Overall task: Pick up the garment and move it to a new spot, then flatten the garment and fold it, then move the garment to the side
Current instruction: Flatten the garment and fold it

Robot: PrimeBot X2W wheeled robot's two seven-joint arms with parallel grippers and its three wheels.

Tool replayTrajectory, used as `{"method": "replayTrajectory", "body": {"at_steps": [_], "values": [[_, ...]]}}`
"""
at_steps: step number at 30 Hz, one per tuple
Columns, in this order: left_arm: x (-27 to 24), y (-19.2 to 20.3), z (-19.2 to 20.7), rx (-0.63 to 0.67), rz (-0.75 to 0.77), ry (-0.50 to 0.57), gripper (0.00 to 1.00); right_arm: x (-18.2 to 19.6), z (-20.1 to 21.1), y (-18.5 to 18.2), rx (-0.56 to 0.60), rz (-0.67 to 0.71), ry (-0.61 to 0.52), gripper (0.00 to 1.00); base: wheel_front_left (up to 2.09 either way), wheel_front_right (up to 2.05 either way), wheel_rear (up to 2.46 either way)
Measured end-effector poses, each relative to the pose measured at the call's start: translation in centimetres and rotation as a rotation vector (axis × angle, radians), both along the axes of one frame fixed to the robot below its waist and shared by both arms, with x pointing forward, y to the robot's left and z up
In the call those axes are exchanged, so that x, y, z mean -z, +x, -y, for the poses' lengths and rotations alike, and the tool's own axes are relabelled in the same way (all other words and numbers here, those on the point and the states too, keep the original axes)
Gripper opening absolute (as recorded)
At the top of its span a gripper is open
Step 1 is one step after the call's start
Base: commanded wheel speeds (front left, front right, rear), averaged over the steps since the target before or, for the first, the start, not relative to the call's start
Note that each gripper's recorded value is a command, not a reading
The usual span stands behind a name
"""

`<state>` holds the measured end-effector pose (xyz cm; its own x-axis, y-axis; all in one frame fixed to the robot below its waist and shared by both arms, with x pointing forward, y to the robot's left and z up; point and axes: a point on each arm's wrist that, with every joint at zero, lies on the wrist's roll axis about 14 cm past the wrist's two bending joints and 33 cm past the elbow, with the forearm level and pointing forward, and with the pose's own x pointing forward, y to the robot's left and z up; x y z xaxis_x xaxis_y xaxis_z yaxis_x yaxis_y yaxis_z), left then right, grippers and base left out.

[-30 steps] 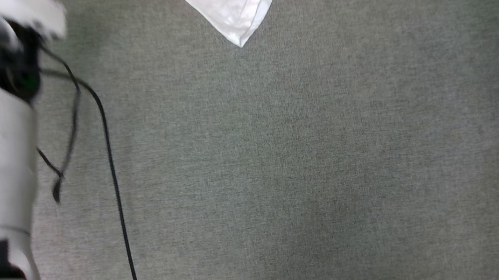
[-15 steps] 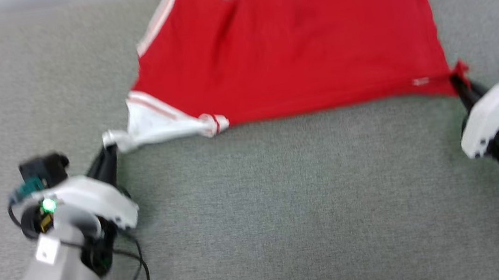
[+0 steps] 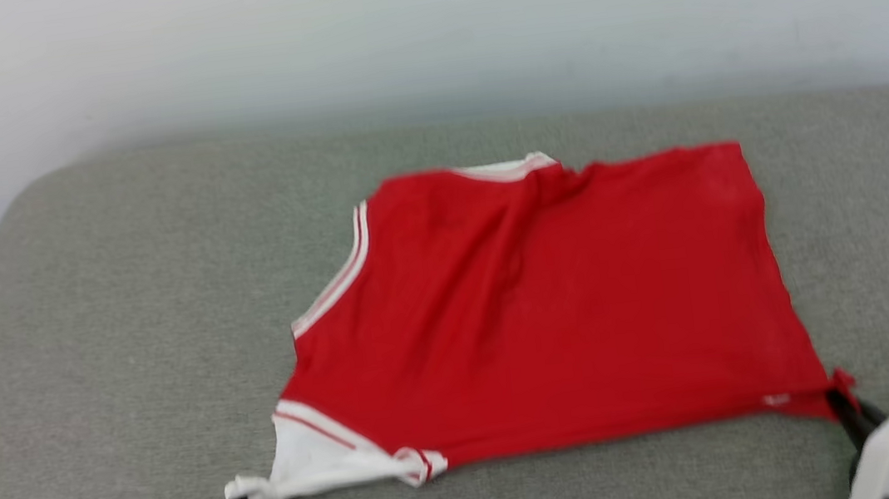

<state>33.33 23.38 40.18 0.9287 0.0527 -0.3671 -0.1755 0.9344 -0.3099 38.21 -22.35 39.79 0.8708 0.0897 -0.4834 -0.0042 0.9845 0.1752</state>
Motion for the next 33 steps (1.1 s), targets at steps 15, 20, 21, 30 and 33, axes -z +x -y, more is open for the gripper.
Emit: {"method": "replayTrajectory", "body": {"at_steps": [15, 20, 21, 30, 33], "values": [[-2.9, -6.7, -0.8, -0.058, -0.084, -0.002, 0.0, -1.1, -1.2, -7.4, 0.015, -0.116, -0.011, 0.0, 0.0, 0.0, 0.0], [-5.9, -3.2, -0.1, -0.01, 0.015, 0.025, 0.0, -3.1, -1.4, -5.2, -0.014, -0.074, -0.064, 0.0, 0.0, 0.0, 0.0], [-6.4, -2.3, 0.3, 0.008, 0.032, 0.028, 0.0, -3.7, -1.5, -4.5, -0.02, -0.059, -0.071, 0.0, 0.0, 0.0, 0.0], [-6.9, 5.2, 2.2, 0.085, 0.102, 0.024, 0.0, -4.4, -1.8, 0.8, -0.053, -0.02, -0.111, 0.0, 0.0, 0.0, 0.0], [-5.8, 7.0, 2.7, 0.098, 0.096, 0.014, 0.0, -3.0, -1.8, 1.6, -0.054, -0.047, -0.108, 0.0, 0.0, 0.0, 0.0]]}}
